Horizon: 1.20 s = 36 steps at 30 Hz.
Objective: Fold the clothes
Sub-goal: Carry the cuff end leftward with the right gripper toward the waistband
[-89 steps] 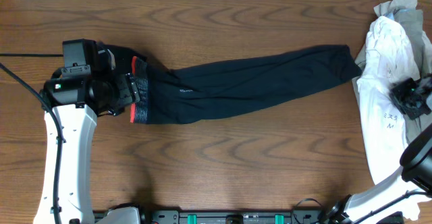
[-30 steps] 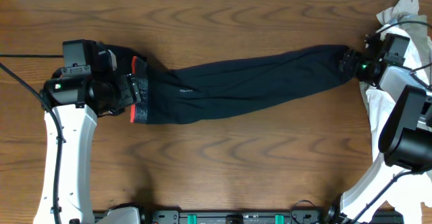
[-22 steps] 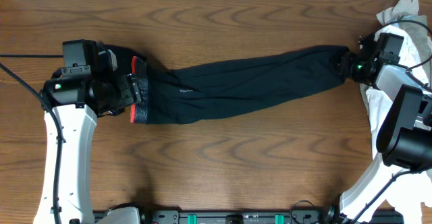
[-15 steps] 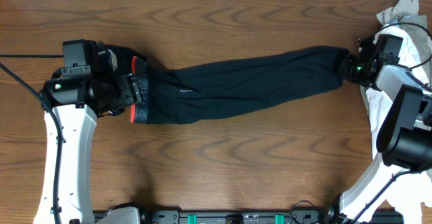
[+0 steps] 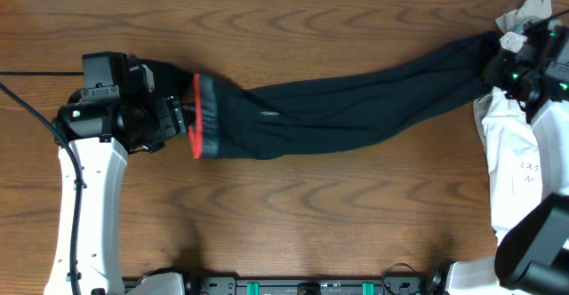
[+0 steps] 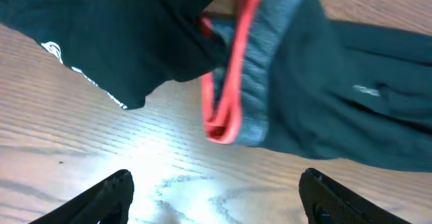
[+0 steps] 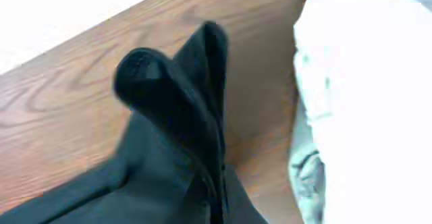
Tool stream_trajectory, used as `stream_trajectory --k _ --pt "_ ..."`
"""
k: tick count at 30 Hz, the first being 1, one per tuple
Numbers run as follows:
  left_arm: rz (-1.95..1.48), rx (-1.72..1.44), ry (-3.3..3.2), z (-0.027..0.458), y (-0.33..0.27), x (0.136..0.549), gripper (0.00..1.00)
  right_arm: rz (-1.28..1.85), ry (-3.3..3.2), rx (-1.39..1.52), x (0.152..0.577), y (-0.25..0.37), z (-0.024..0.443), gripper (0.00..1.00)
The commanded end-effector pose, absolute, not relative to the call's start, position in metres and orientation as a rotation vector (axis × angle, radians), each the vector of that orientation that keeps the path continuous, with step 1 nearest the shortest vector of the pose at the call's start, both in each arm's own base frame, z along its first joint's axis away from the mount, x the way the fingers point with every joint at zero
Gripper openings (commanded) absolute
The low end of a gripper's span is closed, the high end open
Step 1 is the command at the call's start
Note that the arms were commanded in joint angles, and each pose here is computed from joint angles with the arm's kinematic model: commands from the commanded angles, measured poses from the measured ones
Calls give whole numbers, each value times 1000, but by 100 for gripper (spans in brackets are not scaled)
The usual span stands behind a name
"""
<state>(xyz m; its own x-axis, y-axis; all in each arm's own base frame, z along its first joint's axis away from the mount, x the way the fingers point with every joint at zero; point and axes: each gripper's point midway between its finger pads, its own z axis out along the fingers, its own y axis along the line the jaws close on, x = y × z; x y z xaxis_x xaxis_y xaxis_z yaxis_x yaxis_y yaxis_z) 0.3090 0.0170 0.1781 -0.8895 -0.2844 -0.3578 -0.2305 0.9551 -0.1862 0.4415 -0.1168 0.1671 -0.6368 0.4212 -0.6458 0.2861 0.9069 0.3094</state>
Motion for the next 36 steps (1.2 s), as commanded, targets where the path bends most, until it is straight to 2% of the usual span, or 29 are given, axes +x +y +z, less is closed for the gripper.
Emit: stream_trajectory --k 1,6,10,21,36 --pt "-201 -348 2680 189 17 315 80 128 2317 564 433 -131 165 1" --pt "-201 -349 2685 189 17 314 81 120 2281 545 425 -132 187 1" --pt "-202 -348 2679 190 17 315 81 296 2265 412 427 -93 205 1" --pt "-202 -348 2679 190 17 315 81 479 2397 -3 422 51 191 1" --pt "-202 -348 2678 190 17 315 81 583 2655 -443 381 204 91 1"
